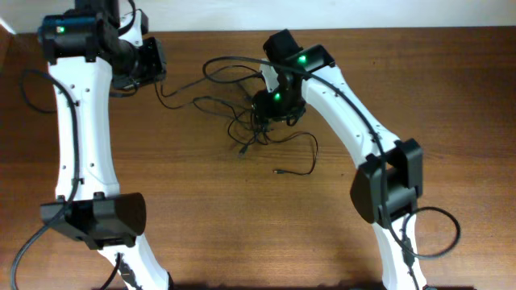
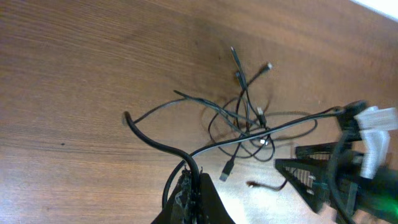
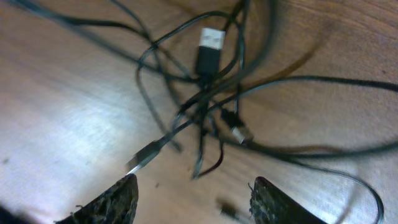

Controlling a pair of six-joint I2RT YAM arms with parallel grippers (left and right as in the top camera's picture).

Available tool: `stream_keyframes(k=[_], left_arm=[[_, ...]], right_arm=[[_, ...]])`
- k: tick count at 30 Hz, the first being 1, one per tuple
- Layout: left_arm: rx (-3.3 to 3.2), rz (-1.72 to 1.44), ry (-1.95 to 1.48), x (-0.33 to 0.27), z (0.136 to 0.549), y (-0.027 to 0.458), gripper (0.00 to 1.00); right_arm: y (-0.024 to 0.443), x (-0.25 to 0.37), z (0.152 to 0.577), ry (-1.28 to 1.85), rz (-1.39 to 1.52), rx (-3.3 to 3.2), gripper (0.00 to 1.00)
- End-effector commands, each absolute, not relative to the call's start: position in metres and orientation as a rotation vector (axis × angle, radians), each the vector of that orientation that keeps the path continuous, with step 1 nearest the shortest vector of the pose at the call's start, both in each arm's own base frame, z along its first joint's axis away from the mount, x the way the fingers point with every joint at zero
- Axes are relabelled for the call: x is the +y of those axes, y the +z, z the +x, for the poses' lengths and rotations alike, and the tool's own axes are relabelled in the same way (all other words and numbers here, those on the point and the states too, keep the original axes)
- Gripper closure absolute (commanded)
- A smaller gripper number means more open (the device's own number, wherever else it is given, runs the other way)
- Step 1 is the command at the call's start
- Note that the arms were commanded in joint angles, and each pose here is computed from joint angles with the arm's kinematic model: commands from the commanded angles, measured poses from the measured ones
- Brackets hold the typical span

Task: Untangle cables

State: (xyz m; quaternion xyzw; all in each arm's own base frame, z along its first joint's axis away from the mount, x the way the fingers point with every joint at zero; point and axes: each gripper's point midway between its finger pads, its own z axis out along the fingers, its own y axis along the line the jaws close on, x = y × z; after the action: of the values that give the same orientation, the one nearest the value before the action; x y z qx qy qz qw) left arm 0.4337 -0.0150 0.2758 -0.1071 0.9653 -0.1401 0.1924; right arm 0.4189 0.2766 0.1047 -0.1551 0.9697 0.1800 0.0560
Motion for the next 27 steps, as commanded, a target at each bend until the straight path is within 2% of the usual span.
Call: stream_keyframes(k=[1,3,4,6,8,10,12,15,17,19,21,26,27], left_arm=[[2.638,-0.455,-0.406,0.010,0.436,0.290,1.00],[2.635,-0.469,-0.402,0.015,0.436,0.290,1.00],[2.634,-0.473,-0.400,0.016,0.436,0.290,1.00],[2.621,-0.474,-0.401,0.017,0.438,0.291,1.00],[2.605,-0.487,-0.400,0.020,0.441,0.293,1.00],[2.604,-0.520,-0.326,0.034,0.441,0.290,1.00],[2.603,-0.623,-0.121,0.067,0.439,0.280,1.00],[2.522,-0.819,0.025,0.123,0.436,0.279,1.00],[2.451,-0.975,0.131,0.162,0.424,0.281,1.00],[2.401,-1.067,0.202,0.197,0.411,0.283,1.00],[2.369,-1.144,0.229,0.223,0.398,0.283,1.00],[2.312,-1.171,0.347,0.246,0.392,0.290,1.00],[2.303,-1.170,0.351,0.247,0.393,0.291,1.00]], right_arm=[[0.066,0.278,0.422,0.486,-0.486,2.990,0.49],[0.050,0.284,0.420,0.479,-0.506,3.010,0.62],[0.042,0.289,0.422,0.481,-0.518,3.004,0.76],[0.036,0.298,0.427,0.492,-0.531,2.975,0.80],[0.036,0.302,0.430,0.500,-0.537,2.956,0.96],[0.064,0.287,0.432,0.502,-0.489,2.946,0.96],[0.156,0.238,0.441,0.520,-0.372,2.833,0.96],[0.280,0.117,0.420,0.473,-0.117,2.655,0.96],[0.319,0.045,0.397,0.417,0.062,2.587,0.96],[0.339,-0.009,0.377,0.447,0.207,2.527,0.96],[0.340,-0.058,0.363,0.503,0.383,2.497,0.96],[0.333,-0.119,0.347,0.357,0.626,2.477,0.96],[0.334,-0.118,0.345,0.409,0.633,2.467,0.96]])
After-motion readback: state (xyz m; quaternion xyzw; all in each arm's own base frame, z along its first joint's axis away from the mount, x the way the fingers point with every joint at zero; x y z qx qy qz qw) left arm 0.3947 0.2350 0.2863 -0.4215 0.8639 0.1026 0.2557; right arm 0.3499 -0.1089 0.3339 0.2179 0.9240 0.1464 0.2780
